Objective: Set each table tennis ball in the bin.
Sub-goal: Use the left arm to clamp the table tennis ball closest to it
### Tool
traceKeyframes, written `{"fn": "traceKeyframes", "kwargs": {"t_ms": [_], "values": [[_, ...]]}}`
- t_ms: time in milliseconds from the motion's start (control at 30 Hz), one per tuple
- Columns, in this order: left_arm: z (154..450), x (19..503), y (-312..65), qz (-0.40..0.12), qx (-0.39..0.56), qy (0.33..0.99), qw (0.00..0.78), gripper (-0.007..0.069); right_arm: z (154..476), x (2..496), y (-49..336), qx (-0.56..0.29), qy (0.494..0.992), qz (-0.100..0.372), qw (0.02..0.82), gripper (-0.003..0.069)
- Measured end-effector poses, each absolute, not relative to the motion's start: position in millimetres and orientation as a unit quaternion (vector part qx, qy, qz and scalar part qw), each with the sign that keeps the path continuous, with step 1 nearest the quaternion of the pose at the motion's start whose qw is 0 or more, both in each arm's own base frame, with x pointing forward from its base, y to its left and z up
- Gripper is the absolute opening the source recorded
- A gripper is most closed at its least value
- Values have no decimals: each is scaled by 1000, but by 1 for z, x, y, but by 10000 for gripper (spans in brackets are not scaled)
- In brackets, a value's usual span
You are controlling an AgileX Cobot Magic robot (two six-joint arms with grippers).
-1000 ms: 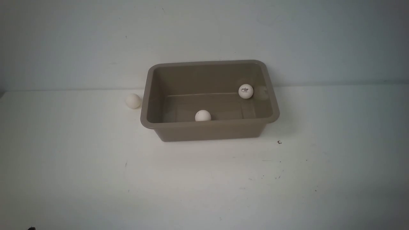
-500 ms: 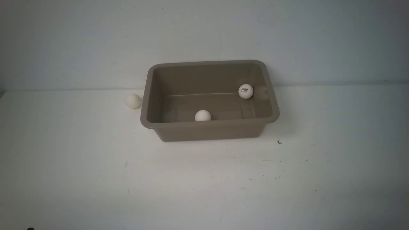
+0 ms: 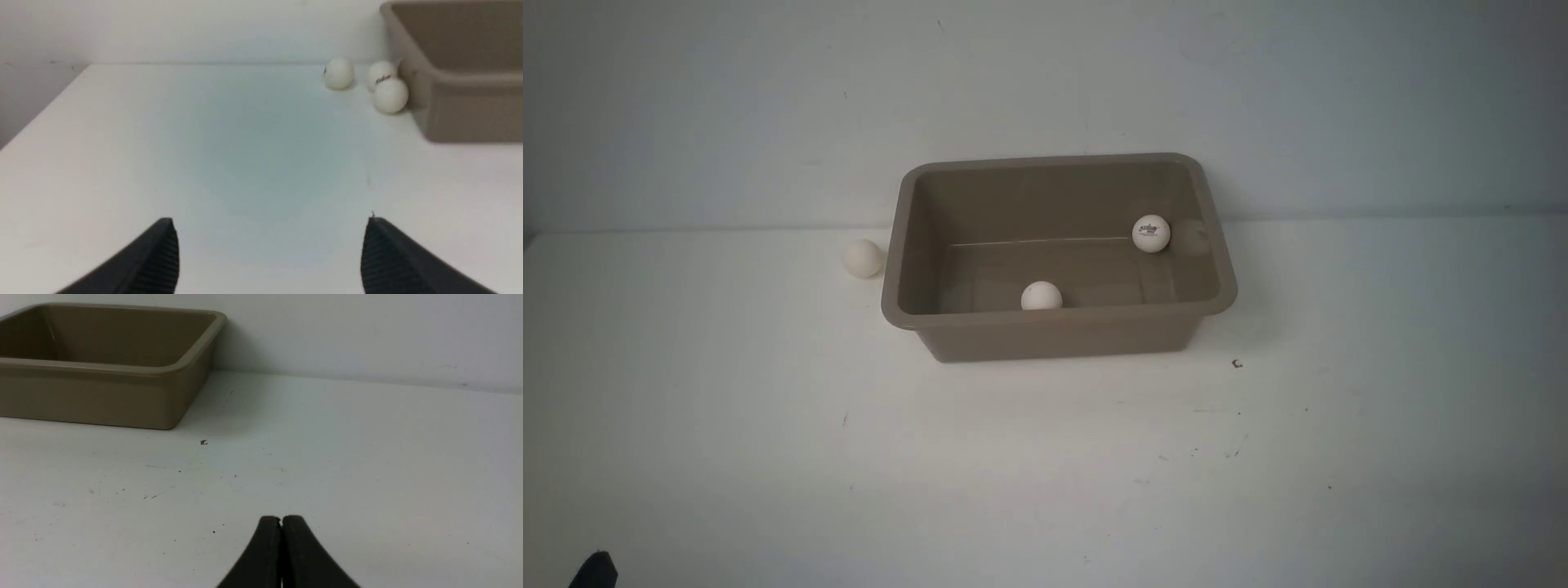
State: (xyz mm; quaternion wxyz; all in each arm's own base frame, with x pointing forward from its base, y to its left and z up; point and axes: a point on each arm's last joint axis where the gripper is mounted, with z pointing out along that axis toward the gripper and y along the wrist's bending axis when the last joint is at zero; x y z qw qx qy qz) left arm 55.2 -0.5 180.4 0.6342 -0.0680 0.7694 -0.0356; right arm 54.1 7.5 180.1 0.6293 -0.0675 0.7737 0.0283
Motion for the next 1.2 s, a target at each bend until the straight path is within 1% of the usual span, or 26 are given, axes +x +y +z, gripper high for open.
{"fn": "traceKeyframes", "kwargs": {"t_ms": [100,233,367,633,833,967,1133,1200], "values": [[184,56,-3,-95,-117,749,645,541,180,54,7,-68,774,28,629,-17],[188,56,-4,-159,-169,725,648,541,180,54,7,-68,774,28,629,-17],[189,57,-6,-199,-199,712,643,541,180,54,7,-68,774,28,629,-17],[190,57,-6,-219,-214,705,640,541,180,54,7,-68,774,28,629,-17],[191,57,-8,-256,-241,692,631,541,180,54,7,-68,774,28,629,-17],[192,57,-8,-251,-232,694,634,541,180,54,7,-68,774,28,629,-17],[198,55,-12,-233,-187,708,640,541,180,54,7,-68,774,28,629,-17],[221,51,-16,-215,-131,707,661,541,180,54,7,-68,774,28,629,-17]]}}
